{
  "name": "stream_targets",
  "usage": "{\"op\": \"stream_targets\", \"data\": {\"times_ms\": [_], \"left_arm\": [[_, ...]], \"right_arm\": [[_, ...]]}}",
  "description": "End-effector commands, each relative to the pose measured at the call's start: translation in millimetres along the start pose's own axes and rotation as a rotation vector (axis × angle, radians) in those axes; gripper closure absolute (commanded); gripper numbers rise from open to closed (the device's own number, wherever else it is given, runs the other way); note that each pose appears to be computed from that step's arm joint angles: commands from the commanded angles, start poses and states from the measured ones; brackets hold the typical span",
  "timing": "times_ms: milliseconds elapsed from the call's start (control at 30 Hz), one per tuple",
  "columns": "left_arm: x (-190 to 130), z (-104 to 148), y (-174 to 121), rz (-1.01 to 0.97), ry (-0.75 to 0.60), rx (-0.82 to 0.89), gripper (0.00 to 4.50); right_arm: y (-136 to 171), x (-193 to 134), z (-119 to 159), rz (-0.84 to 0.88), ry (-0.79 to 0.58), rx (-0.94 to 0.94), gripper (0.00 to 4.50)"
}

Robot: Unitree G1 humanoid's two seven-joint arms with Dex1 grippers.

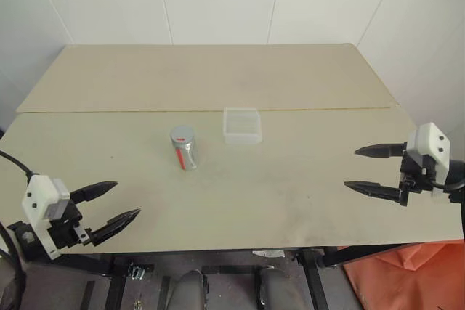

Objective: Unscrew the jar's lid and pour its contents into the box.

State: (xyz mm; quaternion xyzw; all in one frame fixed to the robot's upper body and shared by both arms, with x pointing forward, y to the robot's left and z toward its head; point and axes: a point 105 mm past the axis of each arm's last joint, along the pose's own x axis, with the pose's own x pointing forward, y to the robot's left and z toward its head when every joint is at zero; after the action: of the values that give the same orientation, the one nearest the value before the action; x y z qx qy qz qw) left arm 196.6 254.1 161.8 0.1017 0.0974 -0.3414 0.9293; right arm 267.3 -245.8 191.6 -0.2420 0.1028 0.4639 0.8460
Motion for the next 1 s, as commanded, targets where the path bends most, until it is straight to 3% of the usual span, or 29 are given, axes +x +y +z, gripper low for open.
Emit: {"op": "stream_targets", "data": {"times_ms": [33, 167, 367, 533, 767, 1000], "left_arm": [[0.7, 8.5, -0.6, 0.008, -0.019, 0.046, 0.02], [9.0, 10.1, -3.5, 0.004, -0.043, 0.051, 0.02], [31.6, 3.3, 16.4, 0.217, -0.159, 0.126, 0.02], [69.2, -15.5, 2.8, 0.255, -0.212, 0.101, 0.02], [116.5, -15.5, 3.9, 0.368, -0.299, 0.067, 0.02], [144.6, -16.6, 1.3, 0.327, -0.312, 0.048, 0.02]], "right_arm": [[-1.9, 0.7, 11.7, -0.004, -0.028, -0.057, 0.0], [-3.0, 1.6, 12.4, -0.01, -0.033, -0.058, 0.0], [0.2, 1.6, 13.4, -0.014, -0.042, -0.055, 0.0], [-2.2, 5.0, 11.4, -0.036, -0.031, -0.063, 0.0], [0.2, 5.5, 14.3, -0.072, -0.06, -0.043, 0.0], [6.0, 0.4, 17.6, -0.117, -0.059, -0.037, 0.0]]}}
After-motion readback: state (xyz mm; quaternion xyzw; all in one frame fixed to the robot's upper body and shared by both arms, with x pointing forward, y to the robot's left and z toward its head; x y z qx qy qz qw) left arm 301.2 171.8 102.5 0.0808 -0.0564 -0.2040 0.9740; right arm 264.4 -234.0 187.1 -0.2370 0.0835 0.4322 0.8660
